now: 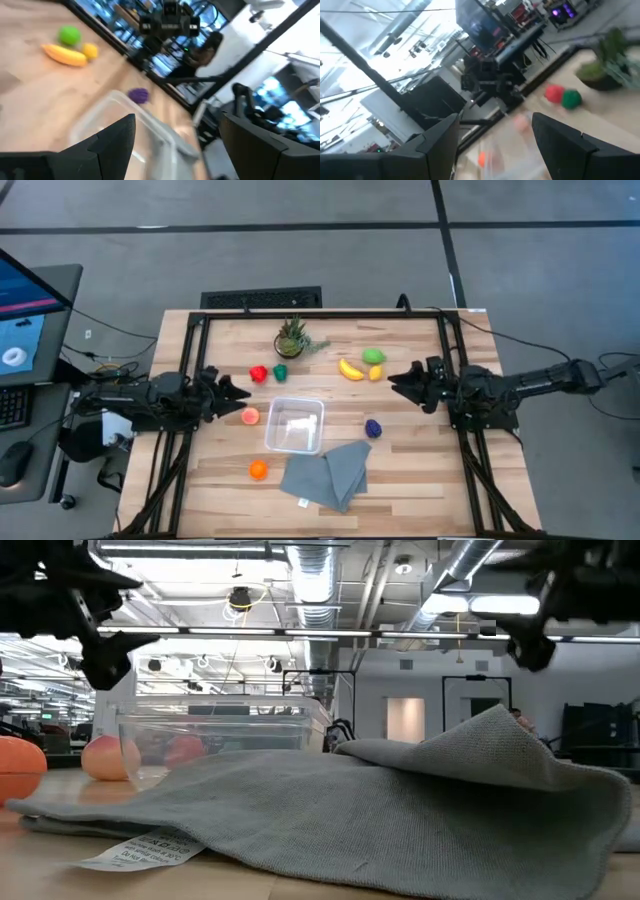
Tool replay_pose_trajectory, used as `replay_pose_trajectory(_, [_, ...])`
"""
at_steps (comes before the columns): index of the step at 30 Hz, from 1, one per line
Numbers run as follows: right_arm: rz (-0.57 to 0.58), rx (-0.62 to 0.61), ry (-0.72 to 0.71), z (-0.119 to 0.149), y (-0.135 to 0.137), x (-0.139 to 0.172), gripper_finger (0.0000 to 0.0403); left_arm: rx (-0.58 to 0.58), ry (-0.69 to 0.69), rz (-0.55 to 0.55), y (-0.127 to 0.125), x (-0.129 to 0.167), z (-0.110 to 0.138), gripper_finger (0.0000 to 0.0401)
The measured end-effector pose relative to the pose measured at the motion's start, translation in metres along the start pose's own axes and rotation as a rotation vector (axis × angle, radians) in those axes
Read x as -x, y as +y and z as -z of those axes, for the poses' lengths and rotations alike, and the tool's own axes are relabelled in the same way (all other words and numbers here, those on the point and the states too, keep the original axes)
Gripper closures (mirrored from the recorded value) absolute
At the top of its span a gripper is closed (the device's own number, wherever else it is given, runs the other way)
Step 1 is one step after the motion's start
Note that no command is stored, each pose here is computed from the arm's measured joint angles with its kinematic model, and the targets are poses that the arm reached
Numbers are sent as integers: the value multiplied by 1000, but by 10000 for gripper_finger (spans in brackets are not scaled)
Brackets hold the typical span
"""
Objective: Pick and placing Produce into tupperware
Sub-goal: Put the orange into the transparent container
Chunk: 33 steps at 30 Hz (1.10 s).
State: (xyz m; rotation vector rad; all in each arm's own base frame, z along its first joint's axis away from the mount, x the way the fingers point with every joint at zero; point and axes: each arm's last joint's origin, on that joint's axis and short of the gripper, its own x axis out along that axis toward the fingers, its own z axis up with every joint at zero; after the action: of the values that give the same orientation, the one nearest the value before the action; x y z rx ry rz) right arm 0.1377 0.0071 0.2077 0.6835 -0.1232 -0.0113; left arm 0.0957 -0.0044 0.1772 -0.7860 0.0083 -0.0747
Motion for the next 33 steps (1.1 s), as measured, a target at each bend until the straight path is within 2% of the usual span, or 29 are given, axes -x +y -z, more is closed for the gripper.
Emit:
replay_pose_trajectory(3, [-3, 79, 1, -14, 14, -17, 127, -21, -5, 28, -10, 1, -9, 127])
replay_pose_trajectory(8, [46, 249, 45, -32, 28, -42, 127, -198, 15, 0, -33, 3, -30, 127])
replay_pose_trajectory(13, [130, 311, 172, -47, 31, -51, 127, -372, 275, -198, -45, 7, -43, 127])
replay_pose_trajectory(18, [109, 300, 149, -69, 40, -46, 127, -435, 446, -301, -55, 13, -53, 127])
replay_pose_trajectory(21, [142, 298, 177, -80, 46, -35, 127, -428, 469, -328, -54, 13, -53, 127])
replay_pose_trajectory(24, [216, 294, 268, -88, 52, -21, 127, -399, 489, -358, -51, 14, -50, 127])
replay_pose_trajectory(28, [297, 304, 321, -97, 59, -8, 127, -196, 482, -441, -46, 9, -45, 127])
replay_pose_trajectory(30, [297, 319, 308, -100, 62, -7, 127, -99, 451, -440, -46, 2, -45, 127])
replay_pose_trajectory(33, [295, 343, 309, -101, 63, -7, 127, -18, 505, -435, -44, -8, -40, 127])
